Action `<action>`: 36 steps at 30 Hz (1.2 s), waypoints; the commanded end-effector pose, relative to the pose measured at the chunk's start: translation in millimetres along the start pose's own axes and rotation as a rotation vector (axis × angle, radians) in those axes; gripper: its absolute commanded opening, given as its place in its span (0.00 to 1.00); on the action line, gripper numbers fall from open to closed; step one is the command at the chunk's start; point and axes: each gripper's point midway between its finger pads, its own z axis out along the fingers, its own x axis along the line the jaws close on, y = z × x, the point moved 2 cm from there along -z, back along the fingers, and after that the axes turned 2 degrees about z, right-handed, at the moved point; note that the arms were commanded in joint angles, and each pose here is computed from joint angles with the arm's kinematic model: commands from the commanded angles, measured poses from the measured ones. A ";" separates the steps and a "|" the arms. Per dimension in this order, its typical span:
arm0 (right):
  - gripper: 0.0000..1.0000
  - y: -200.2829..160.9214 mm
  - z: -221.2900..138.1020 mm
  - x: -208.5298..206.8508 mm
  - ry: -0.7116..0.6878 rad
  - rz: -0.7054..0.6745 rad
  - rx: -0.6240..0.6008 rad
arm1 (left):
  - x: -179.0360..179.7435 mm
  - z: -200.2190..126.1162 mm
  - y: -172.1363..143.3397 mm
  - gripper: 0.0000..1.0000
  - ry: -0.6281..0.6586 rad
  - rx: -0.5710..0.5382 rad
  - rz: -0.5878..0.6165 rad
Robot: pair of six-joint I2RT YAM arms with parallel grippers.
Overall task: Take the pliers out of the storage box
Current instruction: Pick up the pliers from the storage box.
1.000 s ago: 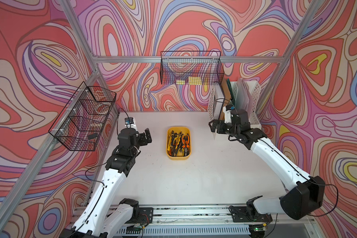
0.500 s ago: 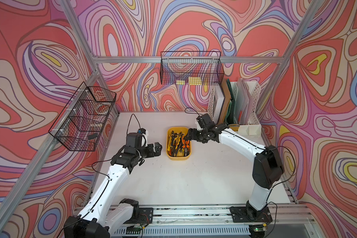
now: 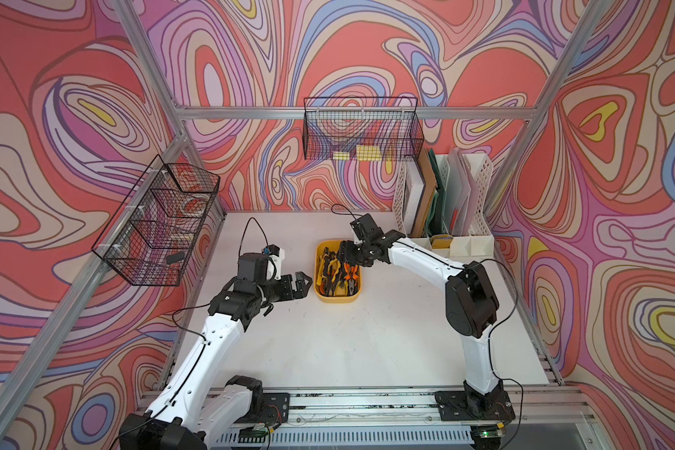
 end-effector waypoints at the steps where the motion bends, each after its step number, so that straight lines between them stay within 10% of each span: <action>1: 0.71 -0.6 11.1 -2.0 -0.034 0.002 0.011 | -5.8 -3.0 0.8 1.00 -0.035 -0.019 0.007; 36: 0.28 -20.8 41.6 -14.4 -0.197 -0.061 0.082 | -7.2 -2.2 -0.2 1.00 -0.049 -0.018 -0.005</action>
